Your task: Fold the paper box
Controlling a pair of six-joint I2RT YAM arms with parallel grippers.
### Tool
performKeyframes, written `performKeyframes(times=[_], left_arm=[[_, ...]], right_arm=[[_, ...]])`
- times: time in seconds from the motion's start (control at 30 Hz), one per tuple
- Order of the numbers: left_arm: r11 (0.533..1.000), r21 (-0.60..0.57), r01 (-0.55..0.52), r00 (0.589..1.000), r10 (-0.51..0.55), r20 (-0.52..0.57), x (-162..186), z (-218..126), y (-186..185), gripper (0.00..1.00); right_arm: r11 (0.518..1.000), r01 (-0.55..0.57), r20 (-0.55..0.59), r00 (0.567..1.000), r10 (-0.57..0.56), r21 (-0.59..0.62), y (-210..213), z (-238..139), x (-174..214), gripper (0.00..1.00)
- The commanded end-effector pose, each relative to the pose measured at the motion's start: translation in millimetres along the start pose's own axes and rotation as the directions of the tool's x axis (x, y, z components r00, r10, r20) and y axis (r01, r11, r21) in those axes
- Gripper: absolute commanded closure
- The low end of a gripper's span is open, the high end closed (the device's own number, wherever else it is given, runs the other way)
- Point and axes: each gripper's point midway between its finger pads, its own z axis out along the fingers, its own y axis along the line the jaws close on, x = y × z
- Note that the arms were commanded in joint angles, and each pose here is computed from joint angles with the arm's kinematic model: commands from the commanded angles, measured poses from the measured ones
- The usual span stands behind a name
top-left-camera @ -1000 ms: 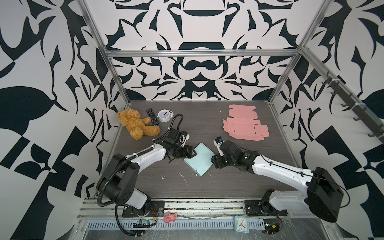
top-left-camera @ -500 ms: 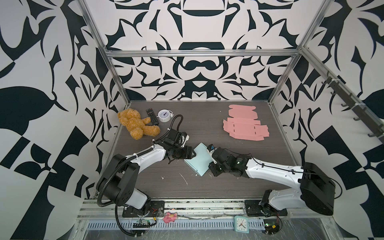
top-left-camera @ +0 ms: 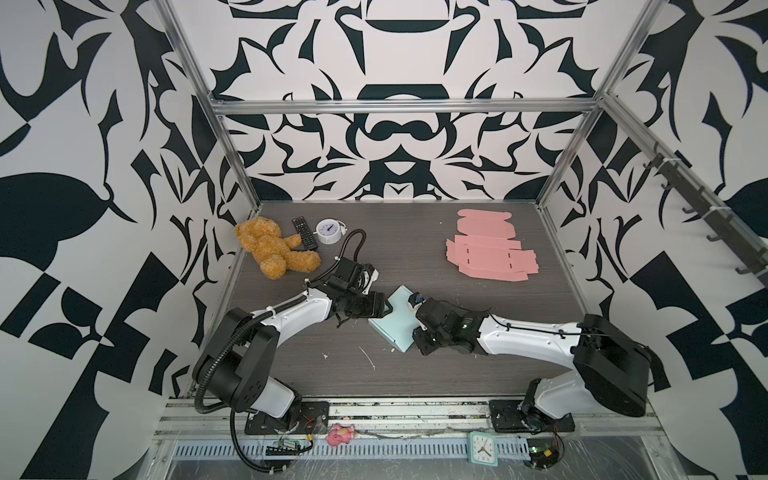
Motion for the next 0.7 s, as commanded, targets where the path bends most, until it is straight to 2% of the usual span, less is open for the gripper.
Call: performKeyframes(times=[0.0,0.33,0.67], left_arm=[[1.000,0.012,0.011,1.000,-0.010,-0.024,12,2,2,0.30],[0.999,0.020,0.027,0.999,-0.027,-0.031,17,5,4,0.31],[0.998,0.042,0.043,0.999,-0.042,-0.034,21,7,2,0.33]], right_arm=[[1.000,-0.002,0.034,0.999,0.003,-0.017,6,1,-9,0.69],[1.000,0.004,0.022,1.000,-0.003,-0.025,9,14,-10,0.70],[0.998,-0.008,0.060,0.998,0.012,-0.068,19,13,-20,0.68]])
